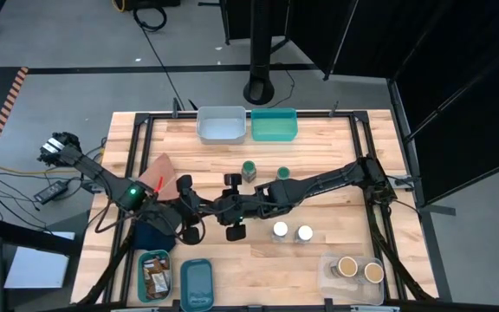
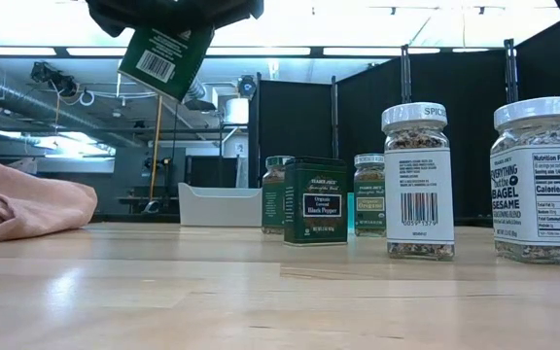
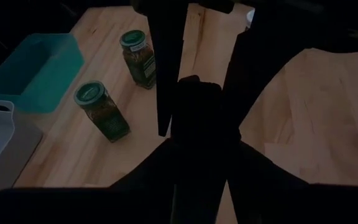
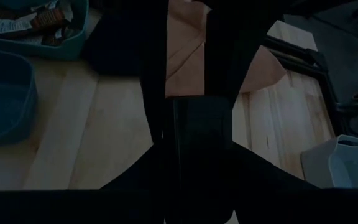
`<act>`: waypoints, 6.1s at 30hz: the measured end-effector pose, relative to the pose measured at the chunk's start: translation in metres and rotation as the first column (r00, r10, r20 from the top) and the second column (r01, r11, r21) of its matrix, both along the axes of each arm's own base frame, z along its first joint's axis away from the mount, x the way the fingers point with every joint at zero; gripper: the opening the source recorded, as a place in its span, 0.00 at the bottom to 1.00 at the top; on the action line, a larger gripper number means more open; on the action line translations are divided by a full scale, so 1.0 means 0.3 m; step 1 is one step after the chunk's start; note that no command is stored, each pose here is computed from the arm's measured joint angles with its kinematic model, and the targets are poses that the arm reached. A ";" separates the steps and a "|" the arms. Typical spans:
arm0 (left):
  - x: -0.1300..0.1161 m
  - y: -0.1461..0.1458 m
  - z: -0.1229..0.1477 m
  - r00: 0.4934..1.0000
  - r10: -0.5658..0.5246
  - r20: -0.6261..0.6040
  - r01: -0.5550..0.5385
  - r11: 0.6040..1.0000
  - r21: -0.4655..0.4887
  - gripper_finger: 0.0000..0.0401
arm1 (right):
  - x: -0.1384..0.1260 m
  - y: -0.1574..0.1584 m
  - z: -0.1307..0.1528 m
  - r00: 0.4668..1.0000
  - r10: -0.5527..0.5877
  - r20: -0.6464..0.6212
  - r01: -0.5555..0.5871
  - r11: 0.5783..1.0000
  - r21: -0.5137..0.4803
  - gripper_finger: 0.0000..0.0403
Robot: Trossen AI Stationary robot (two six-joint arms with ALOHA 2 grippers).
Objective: Sort spices by type
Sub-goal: Put the bottom black spice can into the blue bin, then put the black spice can into the blue bin
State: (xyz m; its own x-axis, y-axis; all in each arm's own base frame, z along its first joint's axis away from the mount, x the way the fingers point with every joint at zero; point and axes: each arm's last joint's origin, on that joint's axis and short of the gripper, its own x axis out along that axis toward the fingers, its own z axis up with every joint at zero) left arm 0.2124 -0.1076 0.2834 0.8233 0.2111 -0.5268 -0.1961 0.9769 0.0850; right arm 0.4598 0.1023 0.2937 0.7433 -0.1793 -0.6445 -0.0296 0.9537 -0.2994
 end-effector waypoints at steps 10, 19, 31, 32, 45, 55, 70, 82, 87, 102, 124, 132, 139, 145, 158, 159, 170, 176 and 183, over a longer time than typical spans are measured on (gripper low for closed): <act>0.001 0.000 0.003 1.000 0.005 0.007 -0.005 1.000 -0.009 0.29 | 0.000 -0.001 0.000 0.999 -0.035 0.008 0.035 0.998 0.047 0.54; 0.002 0.001 0.005 0.998 0.049 0.026 -0.048 0.997 -0.053 0.29 | -0.030 0.009 0.037 0.998 -0.054 0.014 0.053 0.998 0.026 0.72; -0.081 -0.092 -0.045 0.995 0.086 0.056 -0.079 0.989 -0.127 0.29 | -0.231 0.034 0.257 0.994 -0.101 0.038 0.096 0.987 0.131 0.72; -0.091 -0.102 -0.048 0.994 0.090 0.066 -0.080 0.988 -0.132 0.29 | -0.242 0.037 0.267 0.994 -0.099 0.040 0.093 0.986 0.135 0.73; -0.247 -0.261 -0.022 0.962 0.041 0.272 0.016 0.979 -0.204 0.29 | -0.283 0.093 0.293 0.997 -0.051 0.052 0.043 0.988 0.145 0.71; -0.288 -0.427 -0.150 0.938 -0.013 0.347 0.095 0.971 -0.220 0.29 | -0.306 0.146 0.287 0.999 -0.022 0.035 0.016 0.988 0.155 0.70; -0.257 -0.531 -0.364 0.930 0.073 0.360 0.006 0.977 -0.215 0.29 | -0.336 0.179 0.271 0.999 -0.044 -0.022 0.048 0.982 0.185 0.69; -0.295 -0.556 -0.407 0.934 0.050 0.353 0.030 0.975 -0.219 0.29 | -0.336 0.179 0.271 0.998 -0.064 -0.020 0.067 0.977 0.201 0.68; -0.291 -0.567 -0.474 0.936 0.071 0.346 0.008 0.975 -0.223 0.29 | -0.335 0.179 0.271 0.998 -0.064 -0.020 0.067 0.977 0.201 0.69; -0.290 -0.566 -0.520 0.939 0.058 0.340 -0.003 0.987 -0.160 0.30 | -0.335 0.179 0.270 0.998 -0.064 -0.021 0.067 0.978 0.200 0.68; -0.290 -0.557 -0.529 0.948 0.034 0.316 0.001 0.994 -0.109 0.51 | -0.339 0.176 0.266 0.998 -0.058 -0.038 0.064 0.981 0.184 0.71; -0.289 -0.556 -0.522 0.943 0.041 0.330 -0.005 0.994 -0.107 0.61 | -0.341 0.176 0.264 0.997 -0.058 -0.045 0.065 0.982 0.180 0.71; -0.283 -0.541 -0.457 0.927 0.046 0.374 -0.019 0.997 -0.075 0.63 | -0.341 0.176 0.264 0.998 -0.048 -0.045 0.055 0.984 0.169 0.72; -0.264 -0.486 -0.351 0.939 0.034 0.343 -0.019 0.999 -0.047 0.63 | -0.342 0.175 0.265 0.998 -0.045 -0.047 0.052 0.985 0.166 0.71; -0.072 -0.262 -0.214 0.989 0.048 0.138 -0.055 0.998 0.041 0.63 | -0.443 0.167 0.327 0.992 -0.111 -0.058 0.119 0.980 0.162 0.72; -0.050 -0.251 -0.208 0.990 0.040 0.138 -0.049 0.997 0.059 0.63 | -0.455 0.165 0.334 0.991 -0.122 -0.053 0.129 0.979 0.157 0.72; 0.160 -0.059 -0.170 0.984 0.066 0.163 -0.079 0.994 0.075 0.62 | -0.524 0.173 0.358 0.981 -0.186 -0.053 0.191 0.974 0.120 0.72; 0.247 0.007 -0.184 0.982 -0.019 0.186 0.010 0.999 0.050 0.62 | -0.541 0.179 0.352 0.974 -0.215 -0.068 0.221 0.970 0.102 0.72; 0.329 0.088 -0.206 0.991 -0.046 0.122 0.044 0.999 0.021 0.62 | -0.565 0.194 0.344 0.966 -0.243 -0.085 0.251 0.964 0.092 0.71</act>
